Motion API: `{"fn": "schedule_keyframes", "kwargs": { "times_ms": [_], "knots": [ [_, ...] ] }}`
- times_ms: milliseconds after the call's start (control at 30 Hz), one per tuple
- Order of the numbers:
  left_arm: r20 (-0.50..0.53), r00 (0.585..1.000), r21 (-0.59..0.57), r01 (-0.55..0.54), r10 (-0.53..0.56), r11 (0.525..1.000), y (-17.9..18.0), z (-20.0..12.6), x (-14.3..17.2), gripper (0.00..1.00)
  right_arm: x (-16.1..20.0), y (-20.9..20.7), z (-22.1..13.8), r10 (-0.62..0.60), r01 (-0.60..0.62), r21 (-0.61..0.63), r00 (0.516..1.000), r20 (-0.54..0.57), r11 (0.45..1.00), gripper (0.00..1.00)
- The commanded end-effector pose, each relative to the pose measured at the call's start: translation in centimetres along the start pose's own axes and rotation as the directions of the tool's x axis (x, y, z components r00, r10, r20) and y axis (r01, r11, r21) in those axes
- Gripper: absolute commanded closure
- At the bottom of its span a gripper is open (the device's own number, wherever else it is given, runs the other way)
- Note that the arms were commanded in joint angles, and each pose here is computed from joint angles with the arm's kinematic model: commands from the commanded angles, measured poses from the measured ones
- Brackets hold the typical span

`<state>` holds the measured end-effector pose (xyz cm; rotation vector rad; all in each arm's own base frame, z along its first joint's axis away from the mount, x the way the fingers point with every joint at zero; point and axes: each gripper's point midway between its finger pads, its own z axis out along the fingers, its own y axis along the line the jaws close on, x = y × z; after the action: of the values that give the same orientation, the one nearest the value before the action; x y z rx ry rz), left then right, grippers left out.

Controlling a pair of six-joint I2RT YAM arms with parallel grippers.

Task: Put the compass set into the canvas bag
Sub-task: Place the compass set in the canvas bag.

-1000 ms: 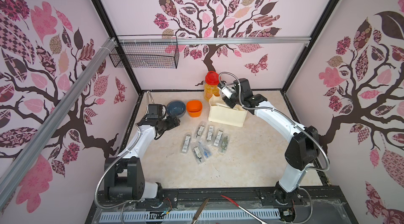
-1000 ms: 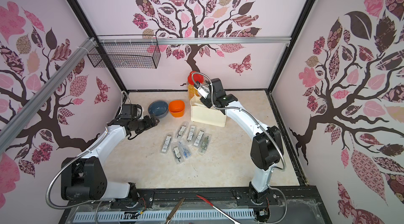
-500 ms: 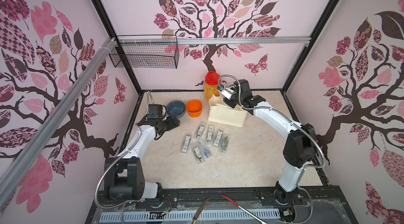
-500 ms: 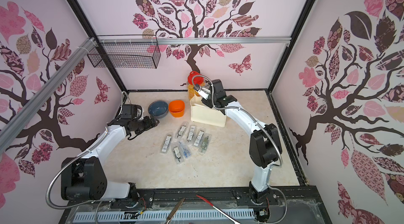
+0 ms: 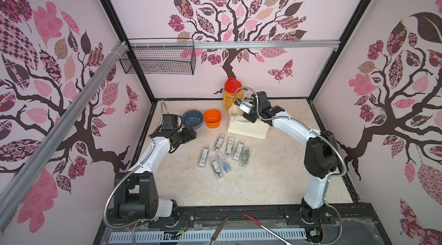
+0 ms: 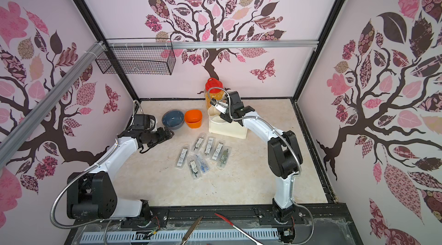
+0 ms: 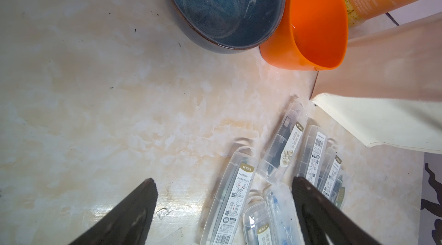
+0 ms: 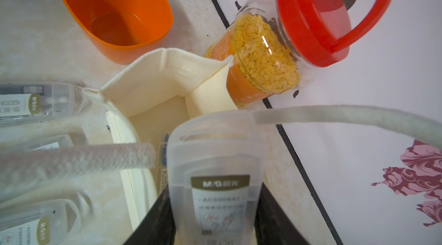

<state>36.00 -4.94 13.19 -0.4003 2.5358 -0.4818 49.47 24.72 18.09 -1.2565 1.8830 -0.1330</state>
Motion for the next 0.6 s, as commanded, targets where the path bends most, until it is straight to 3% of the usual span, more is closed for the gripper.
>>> {"fn": "schedule_keyframes", "kwargs": {
  "times_ms": [0, 333, 567],
  "knots": [
    [0.004, 1.0, -0.014, -0.016, 0.016, 1.0, 0.4, -0.1, 0.0, 0.08, 1.2, 1.7, 2.3, -0.02, 0.017, -0.073, 0.999, -0.029, 0.997, 0.7],
    [-0.005, 1.0, -0.019, -0.017, 0.017, 1.0, 0.5, -0.1, 0.1, 0.08, 2.0, 2.6, 4.3, 0.001, -0.009, -0.138, 0.999, -0.054, 0.99, 0.65],
    [-0.012, 1.0, -0.013, -0.016, 0.016, 1.0, 0.3, 0.1, 0.0, 0.08, 2.1, 2.9, 4.0, 0.006, -0.014, -0.179, 0.999, -0.041, 0.984, 0.53]
  ]
}}
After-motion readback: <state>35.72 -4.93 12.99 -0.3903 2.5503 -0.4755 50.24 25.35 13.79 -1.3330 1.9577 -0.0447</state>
